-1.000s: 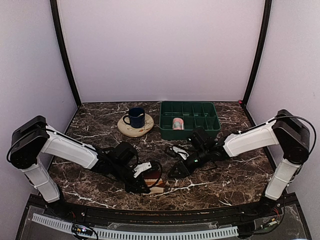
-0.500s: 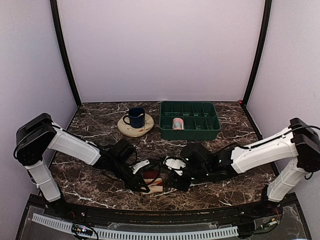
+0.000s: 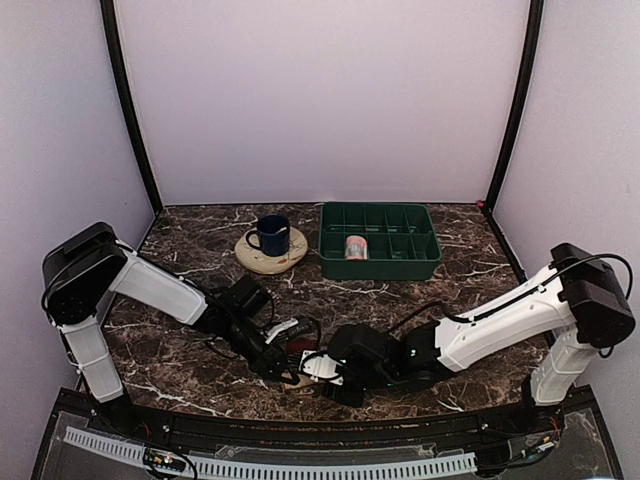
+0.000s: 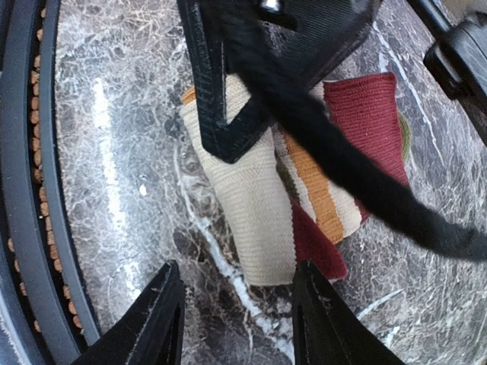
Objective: Roll the socks
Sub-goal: Roll the sock at the center of the board.
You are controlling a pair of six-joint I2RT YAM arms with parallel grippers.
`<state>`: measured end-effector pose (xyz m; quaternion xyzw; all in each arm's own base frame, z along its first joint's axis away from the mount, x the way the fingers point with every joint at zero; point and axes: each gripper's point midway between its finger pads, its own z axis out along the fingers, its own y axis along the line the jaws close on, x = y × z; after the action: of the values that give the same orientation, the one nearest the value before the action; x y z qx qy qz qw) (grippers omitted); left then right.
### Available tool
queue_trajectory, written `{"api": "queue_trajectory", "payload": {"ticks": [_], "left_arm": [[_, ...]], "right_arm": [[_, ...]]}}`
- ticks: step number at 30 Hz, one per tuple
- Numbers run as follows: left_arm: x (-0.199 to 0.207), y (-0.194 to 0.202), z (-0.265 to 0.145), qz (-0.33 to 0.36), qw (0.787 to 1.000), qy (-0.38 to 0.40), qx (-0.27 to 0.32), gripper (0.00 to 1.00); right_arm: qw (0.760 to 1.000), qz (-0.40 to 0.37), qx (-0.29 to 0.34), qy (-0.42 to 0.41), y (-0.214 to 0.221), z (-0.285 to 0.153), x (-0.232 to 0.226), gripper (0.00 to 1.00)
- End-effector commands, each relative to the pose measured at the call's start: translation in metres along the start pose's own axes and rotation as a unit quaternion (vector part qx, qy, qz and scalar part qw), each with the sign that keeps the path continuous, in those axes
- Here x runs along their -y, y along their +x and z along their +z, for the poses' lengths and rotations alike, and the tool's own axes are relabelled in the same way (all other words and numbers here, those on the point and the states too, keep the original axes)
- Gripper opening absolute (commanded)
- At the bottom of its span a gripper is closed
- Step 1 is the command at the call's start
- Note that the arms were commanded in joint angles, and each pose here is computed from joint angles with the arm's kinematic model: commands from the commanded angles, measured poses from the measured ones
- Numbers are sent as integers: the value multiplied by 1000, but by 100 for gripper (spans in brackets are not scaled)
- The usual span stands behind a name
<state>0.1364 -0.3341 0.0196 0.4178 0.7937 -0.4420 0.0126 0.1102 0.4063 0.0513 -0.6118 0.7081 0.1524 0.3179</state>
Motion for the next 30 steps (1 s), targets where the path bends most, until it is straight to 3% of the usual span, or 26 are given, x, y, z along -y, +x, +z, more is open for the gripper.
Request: {"api": "queue_trajectory", "payload": {"ticks": [1,21,30], "left_arm": [[-14,41,7,-68,996,-17,-63,0],[-13,43,8,-76,995,-5,-69,0],[-14,43,8,-76,995,-6,-68,0]], "right_arm": [[999,-42,3,35,-13,6,6,44],[995,-92,-25,31,-1,27,1,42],[994,-97,-42,9,11,37,-7,28]]}}
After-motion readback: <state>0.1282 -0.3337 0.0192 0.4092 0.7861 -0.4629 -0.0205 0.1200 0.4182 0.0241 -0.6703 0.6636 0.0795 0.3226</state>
